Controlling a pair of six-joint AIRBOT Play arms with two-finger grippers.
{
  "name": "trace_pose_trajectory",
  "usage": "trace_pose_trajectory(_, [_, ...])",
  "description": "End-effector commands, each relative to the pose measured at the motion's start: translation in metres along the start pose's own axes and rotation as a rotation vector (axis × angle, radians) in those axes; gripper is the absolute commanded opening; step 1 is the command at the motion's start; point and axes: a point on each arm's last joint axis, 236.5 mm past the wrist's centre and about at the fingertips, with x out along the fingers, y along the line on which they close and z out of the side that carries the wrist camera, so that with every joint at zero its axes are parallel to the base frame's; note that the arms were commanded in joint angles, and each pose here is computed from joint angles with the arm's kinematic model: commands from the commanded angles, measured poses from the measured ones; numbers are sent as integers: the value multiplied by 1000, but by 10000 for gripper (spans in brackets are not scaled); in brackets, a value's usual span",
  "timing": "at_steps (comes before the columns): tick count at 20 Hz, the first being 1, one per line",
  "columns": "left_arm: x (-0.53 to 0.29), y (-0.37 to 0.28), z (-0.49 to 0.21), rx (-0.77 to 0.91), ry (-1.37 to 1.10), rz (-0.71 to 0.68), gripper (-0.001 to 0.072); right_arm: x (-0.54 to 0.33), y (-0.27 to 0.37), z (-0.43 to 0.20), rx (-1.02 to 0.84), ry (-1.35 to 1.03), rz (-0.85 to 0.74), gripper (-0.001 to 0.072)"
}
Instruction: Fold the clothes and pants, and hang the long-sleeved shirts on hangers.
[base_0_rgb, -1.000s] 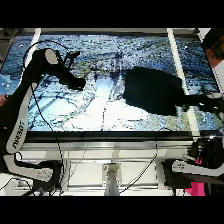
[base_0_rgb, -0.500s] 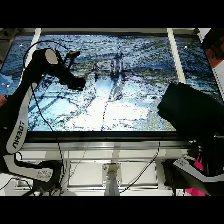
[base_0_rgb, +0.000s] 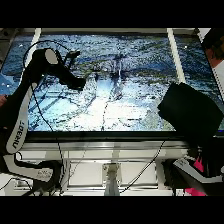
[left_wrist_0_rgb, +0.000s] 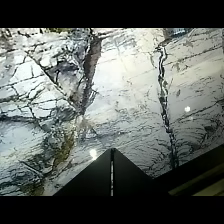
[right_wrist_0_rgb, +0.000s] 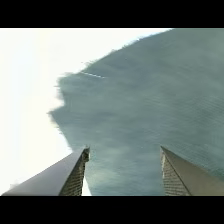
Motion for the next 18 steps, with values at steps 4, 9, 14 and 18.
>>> trace_pose_trajectory(4, [0, 0, 0, 0, 1, 0, 6, 14, 85, -50, -286, 141, 38, 385])
trace_pose_trajectory(9, [0, 0, 0, 0, 1, -1, 6, 42, 112, -112, -457, 305, -10, 307])
trace_pose_trajectory(14, [0, 0, 0, 0, 1, 0, 6, 59, 98, -139, -534, 413, -108, 32])
trace_pose_trajectory(18, [0, 0, 0, 0, 1, 0, 6, 66, 94, -142, -524, 441, -121, 32])
